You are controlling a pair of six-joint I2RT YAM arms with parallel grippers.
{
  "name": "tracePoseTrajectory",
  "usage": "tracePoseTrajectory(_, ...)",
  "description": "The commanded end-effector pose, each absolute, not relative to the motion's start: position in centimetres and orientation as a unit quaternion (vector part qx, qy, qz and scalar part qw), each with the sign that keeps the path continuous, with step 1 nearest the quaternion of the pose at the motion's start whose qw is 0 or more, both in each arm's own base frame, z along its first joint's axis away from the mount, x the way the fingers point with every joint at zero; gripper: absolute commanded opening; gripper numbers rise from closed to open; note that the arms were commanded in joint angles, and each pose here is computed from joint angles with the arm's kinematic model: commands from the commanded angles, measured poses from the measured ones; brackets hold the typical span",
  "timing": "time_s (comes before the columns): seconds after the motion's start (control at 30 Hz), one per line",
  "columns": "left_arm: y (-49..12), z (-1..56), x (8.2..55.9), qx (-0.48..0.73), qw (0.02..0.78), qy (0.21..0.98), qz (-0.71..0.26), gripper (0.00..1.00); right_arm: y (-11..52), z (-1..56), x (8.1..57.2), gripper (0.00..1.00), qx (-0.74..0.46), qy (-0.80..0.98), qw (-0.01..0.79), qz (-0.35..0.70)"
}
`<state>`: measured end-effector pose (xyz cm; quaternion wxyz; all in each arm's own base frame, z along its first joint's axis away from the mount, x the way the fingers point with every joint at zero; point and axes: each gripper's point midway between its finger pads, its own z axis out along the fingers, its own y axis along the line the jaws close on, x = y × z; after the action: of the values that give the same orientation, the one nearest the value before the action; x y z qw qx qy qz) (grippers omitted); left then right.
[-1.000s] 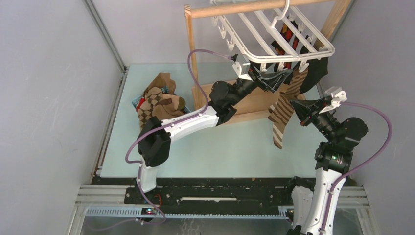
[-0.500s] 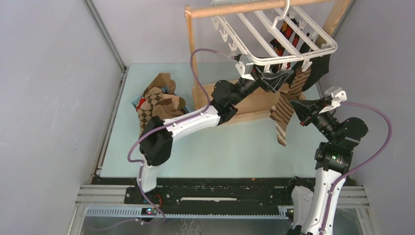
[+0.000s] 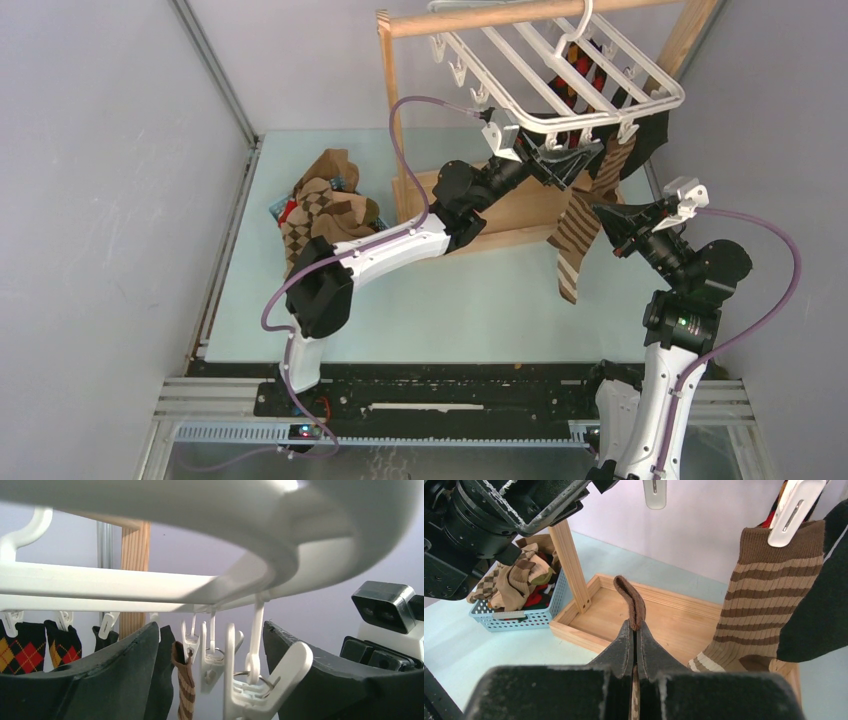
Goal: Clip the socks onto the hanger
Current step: Open the clamp at the hanger.
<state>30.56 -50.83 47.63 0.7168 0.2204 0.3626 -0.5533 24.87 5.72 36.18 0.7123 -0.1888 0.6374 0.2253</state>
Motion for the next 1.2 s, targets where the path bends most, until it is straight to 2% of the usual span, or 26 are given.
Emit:
tracePoseTrajectory(0.0, -50.2, 49.0, 30.1, 0.228, 0.728, 0.339, -0.550, 0.82, 5.8, 36.8, 24.9, 0.00, -0.191, 0.629, 0.720, 0.224)
tracePoseTrajectory(0.63, -51.1, 47.3, 30.8, 0.256, 0.738, 0.351, -0.517, 0.82, 6.0, 36.5, 24.8, 0.00, -0.192, 0.631, 0.717, 0.226)
tracePoseTrajectory(1.17, -51.6, 47.4, 30.5, 0.254, 0.732, 0.347, -0.529, 0.82, 5.7, 35.9, 24.9, 0.00, -0.190, 0.637, 0.715, 0.218)
